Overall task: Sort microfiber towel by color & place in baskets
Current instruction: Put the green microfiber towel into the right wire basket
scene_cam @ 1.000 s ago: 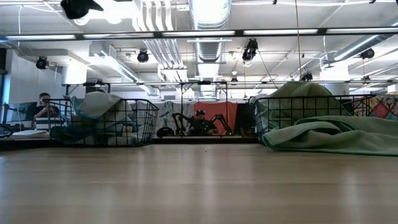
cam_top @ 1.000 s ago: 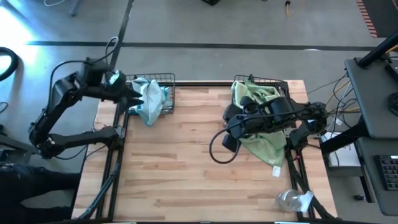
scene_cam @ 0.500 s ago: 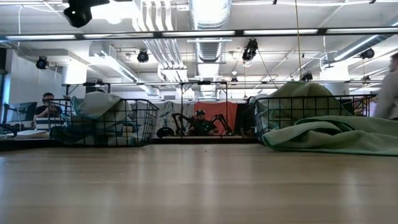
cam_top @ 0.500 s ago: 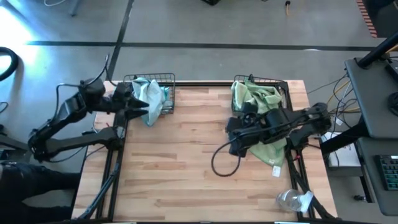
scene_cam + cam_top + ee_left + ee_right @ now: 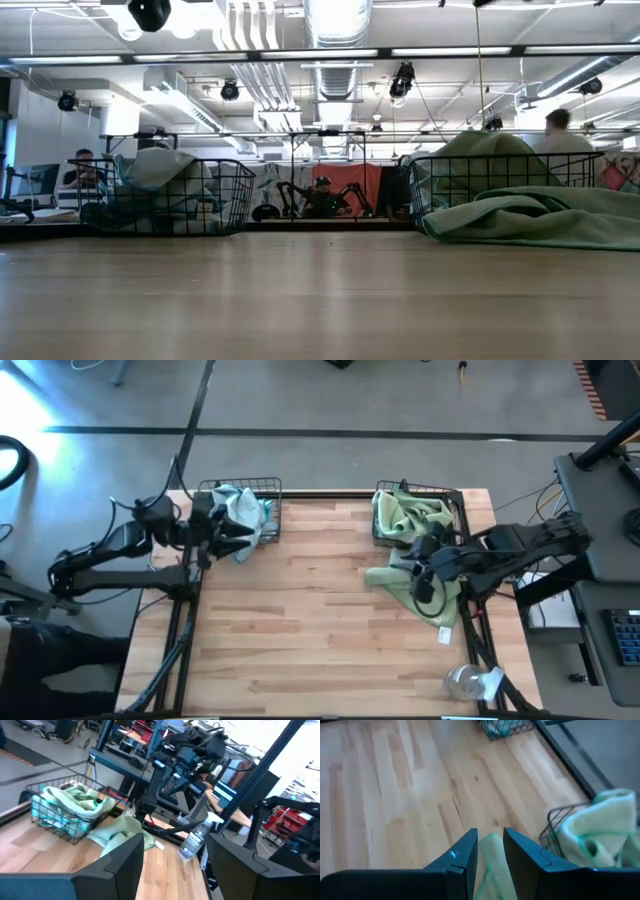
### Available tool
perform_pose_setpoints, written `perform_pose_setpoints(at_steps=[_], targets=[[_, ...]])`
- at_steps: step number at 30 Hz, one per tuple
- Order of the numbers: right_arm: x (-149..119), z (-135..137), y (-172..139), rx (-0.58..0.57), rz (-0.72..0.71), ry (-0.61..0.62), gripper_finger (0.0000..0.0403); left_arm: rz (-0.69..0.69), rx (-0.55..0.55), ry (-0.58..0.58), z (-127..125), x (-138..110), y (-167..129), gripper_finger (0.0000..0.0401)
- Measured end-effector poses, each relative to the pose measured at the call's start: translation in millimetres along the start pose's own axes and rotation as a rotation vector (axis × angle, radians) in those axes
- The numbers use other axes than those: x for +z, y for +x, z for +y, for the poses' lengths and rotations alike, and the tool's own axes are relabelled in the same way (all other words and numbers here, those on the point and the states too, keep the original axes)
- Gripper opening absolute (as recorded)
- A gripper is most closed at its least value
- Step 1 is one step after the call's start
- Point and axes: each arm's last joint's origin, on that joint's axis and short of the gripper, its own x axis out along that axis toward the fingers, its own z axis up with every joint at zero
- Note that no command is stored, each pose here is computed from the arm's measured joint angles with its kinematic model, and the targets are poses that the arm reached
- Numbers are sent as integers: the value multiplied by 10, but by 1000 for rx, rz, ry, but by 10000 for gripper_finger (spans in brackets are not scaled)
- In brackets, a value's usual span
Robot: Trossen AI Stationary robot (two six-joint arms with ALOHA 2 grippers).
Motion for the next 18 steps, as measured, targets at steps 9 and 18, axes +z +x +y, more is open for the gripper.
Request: perform_pose_setpoints(at_steps=[9, 18], targets=[[-593, -254, 73, 6, 53, 179, 89, 29, -29, 27, -152, 105, 283, 200], [-1042, -313, 304, 29, 252, 300, 89, 72, -80, 79, -284, 180, 484, 201]])
